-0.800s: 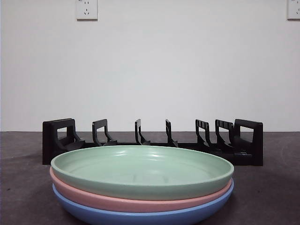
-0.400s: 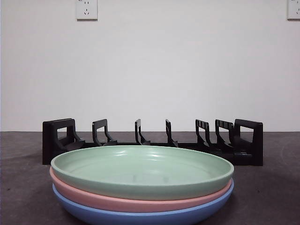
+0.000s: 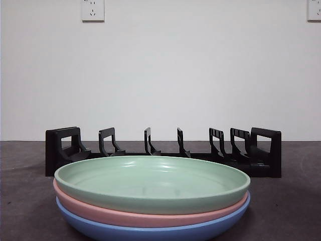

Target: Place the plate

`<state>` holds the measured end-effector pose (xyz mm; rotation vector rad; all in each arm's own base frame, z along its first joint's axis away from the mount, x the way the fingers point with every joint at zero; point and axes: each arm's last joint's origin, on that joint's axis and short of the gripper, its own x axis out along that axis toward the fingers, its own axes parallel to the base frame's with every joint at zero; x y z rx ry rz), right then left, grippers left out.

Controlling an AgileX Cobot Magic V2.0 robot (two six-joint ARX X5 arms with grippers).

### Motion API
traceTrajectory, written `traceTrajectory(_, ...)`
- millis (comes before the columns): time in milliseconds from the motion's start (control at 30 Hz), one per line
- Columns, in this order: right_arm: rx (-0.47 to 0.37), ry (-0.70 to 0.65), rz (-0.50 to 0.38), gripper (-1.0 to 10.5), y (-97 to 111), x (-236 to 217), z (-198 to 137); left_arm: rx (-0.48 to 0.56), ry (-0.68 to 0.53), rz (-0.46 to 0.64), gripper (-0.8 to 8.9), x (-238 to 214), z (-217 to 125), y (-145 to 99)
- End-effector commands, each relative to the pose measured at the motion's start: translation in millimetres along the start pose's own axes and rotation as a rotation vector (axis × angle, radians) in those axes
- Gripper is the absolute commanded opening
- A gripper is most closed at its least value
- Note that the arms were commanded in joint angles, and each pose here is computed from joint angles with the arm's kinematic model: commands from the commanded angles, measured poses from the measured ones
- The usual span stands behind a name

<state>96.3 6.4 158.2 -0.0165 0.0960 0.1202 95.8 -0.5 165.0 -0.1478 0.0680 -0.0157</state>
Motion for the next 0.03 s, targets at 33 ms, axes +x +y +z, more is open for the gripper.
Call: traceTrajectory(33,0.013,-0.008,0.000,0.2,0.0,0.2,-0.1,-0.004,0.007,0.000,0.07,1.4,-5.1,0.7)
